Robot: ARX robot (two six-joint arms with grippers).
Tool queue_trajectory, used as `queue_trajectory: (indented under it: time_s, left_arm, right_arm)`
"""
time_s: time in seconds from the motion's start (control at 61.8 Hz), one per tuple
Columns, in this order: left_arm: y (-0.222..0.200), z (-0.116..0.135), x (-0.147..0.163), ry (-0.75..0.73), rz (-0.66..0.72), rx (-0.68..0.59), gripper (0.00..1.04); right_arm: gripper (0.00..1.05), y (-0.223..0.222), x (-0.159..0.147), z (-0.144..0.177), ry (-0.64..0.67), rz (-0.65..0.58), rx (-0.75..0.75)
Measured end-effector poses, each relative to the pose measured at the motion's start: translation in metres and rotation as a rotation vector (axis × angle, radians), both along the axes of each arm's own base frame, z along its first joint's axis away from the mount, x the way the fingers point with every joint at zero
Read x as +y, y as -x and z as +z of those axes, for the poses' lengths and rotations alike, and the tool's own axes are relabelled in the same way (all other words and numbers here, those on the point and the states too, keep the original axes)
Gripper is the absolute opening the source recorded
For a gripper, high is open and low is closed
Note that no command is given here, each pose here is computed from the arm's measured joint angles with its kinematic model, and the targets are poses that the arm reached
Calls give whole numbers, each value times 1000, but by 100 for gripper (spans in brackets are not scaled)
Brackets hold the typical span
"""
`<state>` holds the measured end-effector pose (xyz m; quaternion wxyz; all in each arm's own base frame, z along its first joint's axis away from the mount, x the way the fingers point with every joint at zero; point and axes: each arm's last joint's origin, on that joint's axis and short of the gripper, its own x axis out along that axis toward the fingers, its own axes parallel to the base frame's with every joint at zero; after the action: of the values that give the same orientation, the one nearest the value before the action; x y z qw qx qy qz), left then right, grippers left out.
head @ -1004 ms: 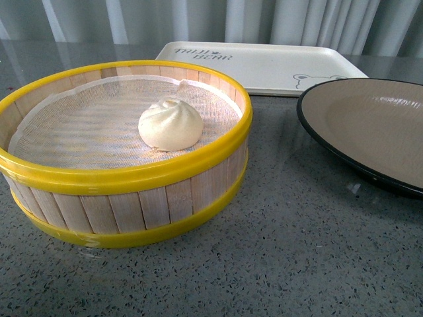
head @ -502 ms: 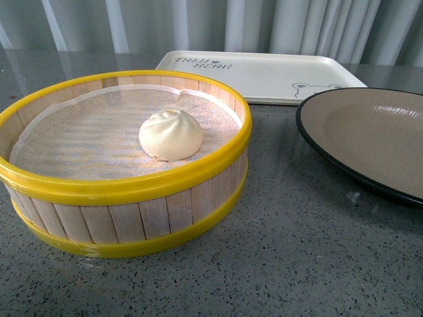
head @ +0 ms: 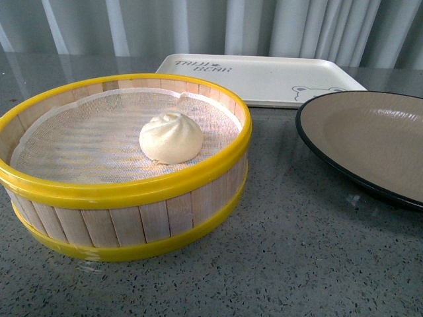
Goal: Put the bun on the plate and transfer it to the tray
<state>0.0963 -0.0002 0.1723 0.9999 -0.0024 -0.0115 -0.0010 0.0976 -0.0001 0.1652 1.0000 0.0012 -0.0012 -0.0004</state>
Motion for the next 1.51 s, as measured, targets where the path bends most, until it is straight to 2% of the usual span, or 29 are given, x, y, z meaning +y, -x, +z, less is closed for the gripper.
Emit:
queue_trajectory:
  time_s: [0.162, 0.243, 0.308, 0.372, 0.486, 0.632, 0.939, 1.166, 1.344, 1.506]
  left_arm:
    - [0, -1, 0, 15, 18, 18, 98]
    - [-2, -3, 1, 127, 214, 262, 98]
    - [-4, -5, 3, 214, 356, 333, 98]
    - [-5, -5, 3, 279, 399, 322, 98]
    - [-9, 9, 1, 343, 405, 245, 98]
    - [-25, 21, -5, 345, 369, 224, 98]
    - [-79, 78, -25, 211, 273, 159, 98]
    - [-129, 118, -68, 106, 71, 208, 98]
    - [-152, 130, -112, 18, -88, 264, 98]
    - [-162, 124, -140, -62, -159, 334, 98]
  right_arm:
    - [96, 0, 0, 0, 0, 0, 0]
    - [96, 0, 0, 0, 0, 0, 0]
    - [96, 0, 0, 0, 0, 0, 0]
    - [96, 0, 0, 0, 0, 0, 0]
    - [96, 0, 0, 0, 0, 1, 0]
    - [96, 0, 0, 0, 0, 0, 0]
    - [96, 0, 0, 0, 0, 0, 0]
    - [96, 0, 0, 0, 0, 0, 0]
    - [96, 0, 0, 0, 0, 0, 0]
    - [96, 0, 0, 0, 0, 0, 0]
